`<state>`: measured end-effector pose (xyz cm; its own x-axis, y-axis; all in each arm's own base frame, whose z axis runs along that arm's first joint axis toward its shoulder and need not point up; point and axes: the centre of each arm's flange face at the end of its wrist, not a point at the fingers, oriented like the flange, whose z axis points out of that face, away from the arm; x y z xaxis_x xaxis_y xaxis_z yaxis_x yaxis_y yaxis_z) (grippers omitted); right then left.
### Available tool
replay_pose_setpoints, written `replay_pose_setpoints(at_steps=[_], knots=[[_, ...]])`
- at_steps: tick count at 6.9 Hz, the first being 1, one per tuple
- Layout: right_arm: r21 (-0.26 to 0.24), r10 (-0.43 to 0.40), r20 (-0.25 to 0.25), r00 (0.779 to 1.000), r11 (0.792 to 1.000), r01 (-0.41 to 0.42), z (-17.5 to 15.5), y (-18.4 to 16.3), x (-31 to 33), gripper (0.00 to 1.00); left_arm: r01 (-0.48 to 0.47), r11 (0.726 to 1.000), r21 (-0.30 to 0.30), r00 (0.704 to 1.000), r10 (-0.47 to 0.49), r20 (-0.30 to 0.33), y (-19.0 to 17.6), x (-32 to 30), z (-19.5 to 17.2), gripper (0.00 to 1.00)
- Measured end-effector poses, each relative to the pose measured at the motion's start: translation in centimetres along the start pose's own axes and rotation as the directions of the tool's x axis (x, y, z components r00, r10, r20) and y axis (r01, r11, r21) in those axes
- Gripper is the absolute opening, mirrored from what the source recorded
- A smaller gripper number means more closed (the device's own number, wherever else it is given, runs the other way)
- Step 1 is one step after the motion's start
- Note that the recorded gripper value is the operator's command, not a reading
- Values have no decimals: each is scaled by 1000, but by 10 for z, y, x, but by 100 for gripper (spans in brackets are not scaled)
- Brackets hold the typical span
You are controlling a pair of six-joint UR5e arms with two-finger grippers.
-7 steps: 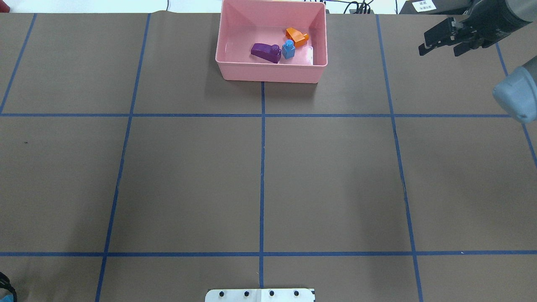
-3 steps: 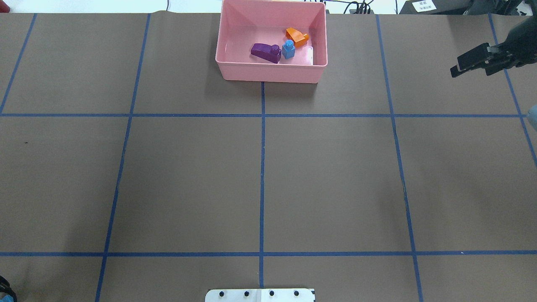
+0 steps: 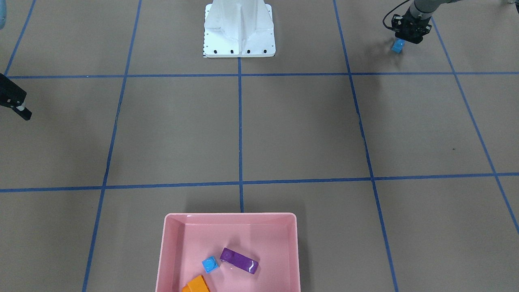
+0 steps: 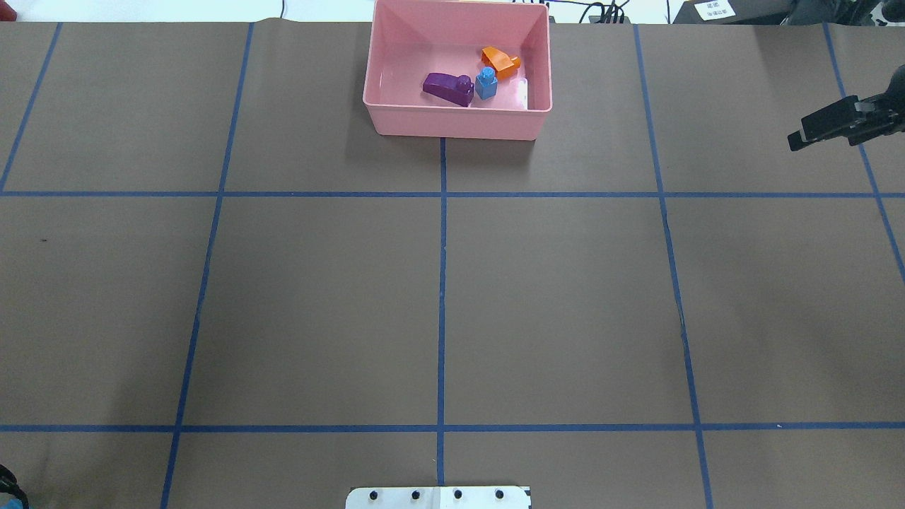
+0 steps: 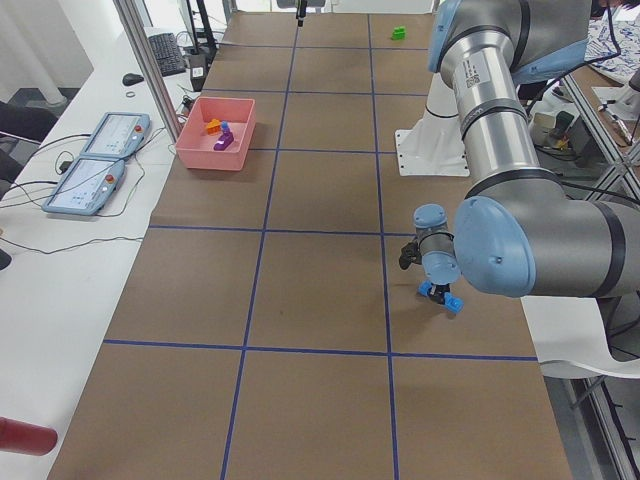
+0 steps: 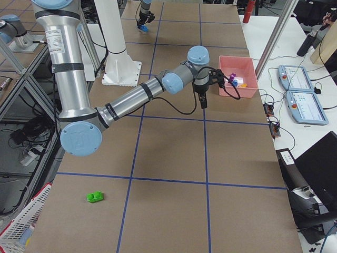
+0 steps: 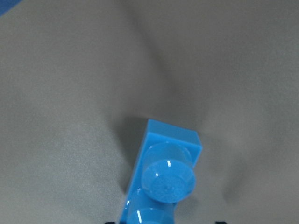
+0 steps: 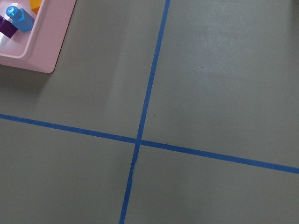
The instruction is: Put all blocks into box
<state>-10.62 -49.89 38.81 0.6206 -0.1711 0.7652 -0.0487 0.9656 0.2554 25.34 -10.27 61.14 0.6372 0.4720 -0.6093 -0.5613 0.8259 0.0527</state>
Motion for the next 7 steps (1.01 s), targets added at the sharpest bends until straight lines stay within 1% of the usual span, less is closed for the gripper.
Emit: replay_pose_setpoints(at_steps=[2, 4, 6, 7], knots=[[-4, -20, -13, 1000, 1000, 20, -5, 14, 18, 100, 63, 998, 14, 998, -63, -27, 0, 4, -6, 0], [-19, -51, -20, 999, 999, 50, -8, 29, 42, 100, 98, 995, 36, 992, -95, -77, 2, 11, -25, 0], [-78, -104, -41, 994, 992, 100, 3, 62, 83, 100, 119, 991, 68, 984, -109, -144, 0, 33, -63, 0], [-107, -121, -48, 992, 988, 115, 9, 77, 100, 100, 148, 985, 90, 972, -129, -195, -7, 50, -83, 0]])
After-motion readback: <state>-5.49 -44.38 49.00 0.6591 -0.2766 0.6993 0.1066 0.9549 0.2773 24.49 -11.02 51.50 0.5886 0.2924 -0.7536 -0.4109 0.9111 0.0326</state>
